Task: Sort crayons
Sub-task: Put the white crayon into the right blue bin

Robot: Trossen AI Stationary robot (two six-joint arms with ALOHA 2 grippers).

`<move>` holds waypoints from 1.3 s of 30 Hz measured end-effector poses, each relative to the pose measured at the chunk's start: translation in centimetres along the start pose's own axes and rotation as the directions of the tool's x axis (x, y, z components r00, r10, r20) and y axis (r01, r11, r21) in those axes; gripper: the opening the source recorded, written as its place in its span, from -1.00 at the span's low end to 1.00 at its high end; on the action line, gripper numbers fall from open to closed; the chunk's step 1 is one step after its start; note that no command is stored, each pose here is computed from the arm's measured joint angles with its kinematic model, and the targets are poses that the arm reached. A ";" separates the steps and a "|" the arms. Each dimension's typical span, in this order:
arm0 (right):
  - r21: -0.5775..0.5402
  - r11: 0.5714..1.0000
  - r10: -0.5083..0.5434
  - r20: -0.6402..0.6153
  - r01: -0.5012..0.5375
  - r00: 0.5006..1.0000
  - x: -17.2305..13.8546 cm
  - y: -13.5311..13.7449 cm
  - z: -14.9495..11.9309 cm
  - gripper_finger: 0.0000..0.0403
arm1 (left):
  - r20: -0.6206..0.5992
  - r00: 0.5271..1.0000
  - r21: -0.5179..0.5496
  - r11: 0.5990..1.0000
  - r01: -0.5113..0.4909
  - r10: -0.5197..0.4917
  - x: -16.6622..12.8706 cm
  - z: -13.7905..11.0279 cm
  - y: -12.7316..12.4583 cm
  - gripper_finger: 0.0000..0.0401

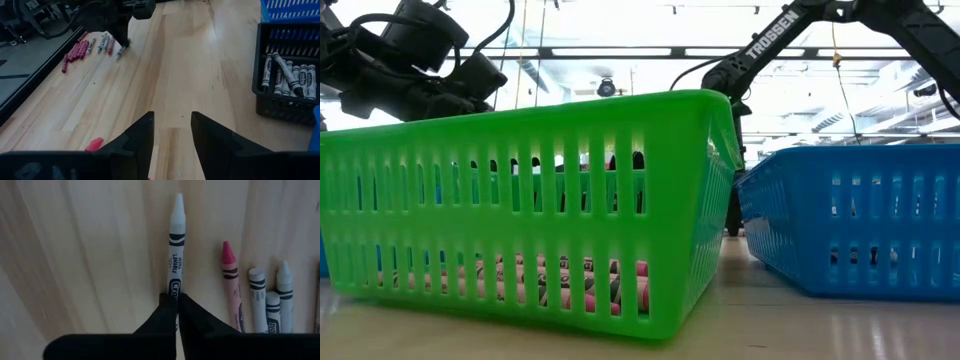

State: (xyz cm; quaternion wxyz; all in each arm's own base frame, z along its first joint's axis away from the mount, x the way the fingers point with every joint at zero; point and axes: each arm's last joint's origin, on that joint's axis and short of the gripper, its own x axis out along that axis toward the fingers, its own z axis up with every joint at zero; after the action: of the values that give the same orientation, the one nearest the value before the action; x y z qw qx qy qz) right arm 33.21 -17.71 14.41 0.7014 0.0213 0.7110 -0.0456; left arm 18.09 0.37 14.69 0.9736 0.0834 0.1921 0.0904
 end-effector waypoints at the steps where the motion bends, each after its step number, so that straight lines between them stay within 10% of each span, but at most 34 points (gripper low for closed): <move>1: 0.006 1.000 -0.004 -0.001 0.004 1.000 0.0 0.0 0.0 -0.96 | 0.000 1.000 0.000 1.000 0.000 0.000 0.0 0.0 0.0 -0.29; 20: 0.088 0.996 0.001 0.031 -0.004 1.000 -1.4 0.9 0.0 -0.94 | 0.000 1.000 0.000 1.000 0.000 0.000 0.0 0.0 0.0 -0.29; 39: 0.084 0.991 0.091 0.145 -0.104 0.985 -8.9 12.7 -0.5 -0.94 | -0.005 1.000 0.016 1.000 0.000 0.000 0.0 0.0 0.0 -0.29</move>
State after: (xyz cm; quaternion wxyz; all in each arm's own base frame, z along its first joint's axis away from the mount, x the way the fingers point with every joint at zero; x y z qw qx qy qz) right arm 34.04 -4.69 22.82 0.7496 0.0848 0.6549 -0.0453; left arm 18.08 0.38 14.65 0.9725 0.0912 0.1951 0.0891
